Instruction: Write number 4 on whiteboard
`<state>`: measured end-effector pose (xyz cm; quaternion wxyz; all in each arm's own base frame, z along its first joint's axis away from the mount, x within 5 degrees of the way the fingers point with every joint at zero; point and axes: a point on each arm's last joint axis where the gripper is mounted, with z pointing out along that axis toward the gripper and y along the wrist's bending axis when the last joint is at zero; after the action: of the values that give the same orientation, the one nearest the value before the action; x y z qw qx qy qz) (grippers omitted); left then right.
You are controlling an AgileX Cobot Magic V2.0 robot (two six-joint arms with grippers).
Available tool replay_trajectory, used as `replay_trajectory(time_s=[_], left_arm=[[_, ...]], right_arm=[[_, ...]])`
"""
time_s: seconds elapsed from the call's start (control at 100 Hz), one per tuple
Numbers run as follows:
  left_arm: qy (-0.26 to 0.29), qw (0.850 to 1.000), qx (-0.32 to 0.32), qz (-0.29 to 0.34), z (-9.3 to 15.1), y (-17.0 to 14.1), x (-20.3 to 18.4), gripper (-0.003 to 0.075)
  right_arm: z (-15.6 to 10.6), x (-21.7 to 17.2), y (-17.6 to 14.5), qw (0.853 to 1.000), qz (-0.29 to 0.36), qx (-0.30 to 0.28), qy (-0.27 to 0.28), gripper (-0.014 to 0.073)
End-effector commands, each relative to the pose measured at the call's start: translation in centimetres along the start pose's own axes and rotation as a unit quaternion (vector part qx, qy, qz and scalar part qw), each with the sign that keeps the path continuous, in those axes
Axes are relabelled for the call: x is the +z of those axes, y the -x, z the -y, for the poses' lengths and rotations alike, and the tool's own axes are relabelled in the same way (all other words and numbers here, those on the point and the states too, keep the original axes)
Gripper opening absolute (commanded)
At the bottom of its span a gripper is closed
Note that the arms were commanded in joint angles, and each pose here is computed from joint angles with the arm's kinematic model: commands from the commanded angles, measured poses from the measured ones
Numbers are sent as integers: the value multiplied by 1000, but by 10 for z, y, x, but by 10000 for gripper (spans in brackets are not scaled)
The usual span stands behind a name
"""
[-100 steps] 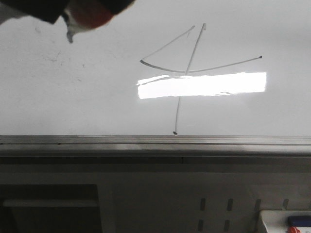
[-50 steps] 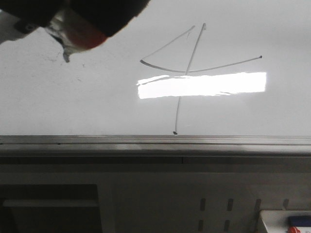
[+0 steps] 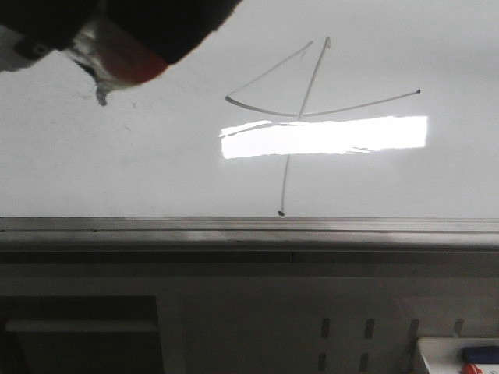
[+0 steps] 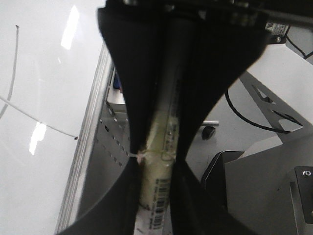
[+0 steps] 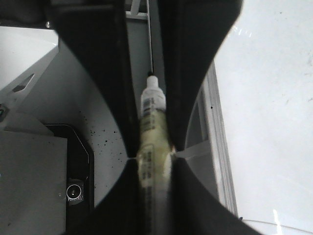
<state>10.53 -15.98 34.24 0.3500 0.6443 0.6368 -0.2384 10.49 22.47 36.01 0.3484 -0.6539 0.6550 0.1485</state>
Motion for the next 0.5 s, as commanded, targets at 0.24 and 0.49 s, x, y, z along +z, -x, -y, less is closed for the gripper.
replay_trajectory(time_s=[0.24,0.49], left_arm=[[8,1000,-18,22,-4,9,-3,-20],[24,998,-52,33,-8,11,-3,-20]], right_arm=[[7,-15,13,998,60,-6,-36,-36],[21,-36,9,992,86,-11,-93,389]])
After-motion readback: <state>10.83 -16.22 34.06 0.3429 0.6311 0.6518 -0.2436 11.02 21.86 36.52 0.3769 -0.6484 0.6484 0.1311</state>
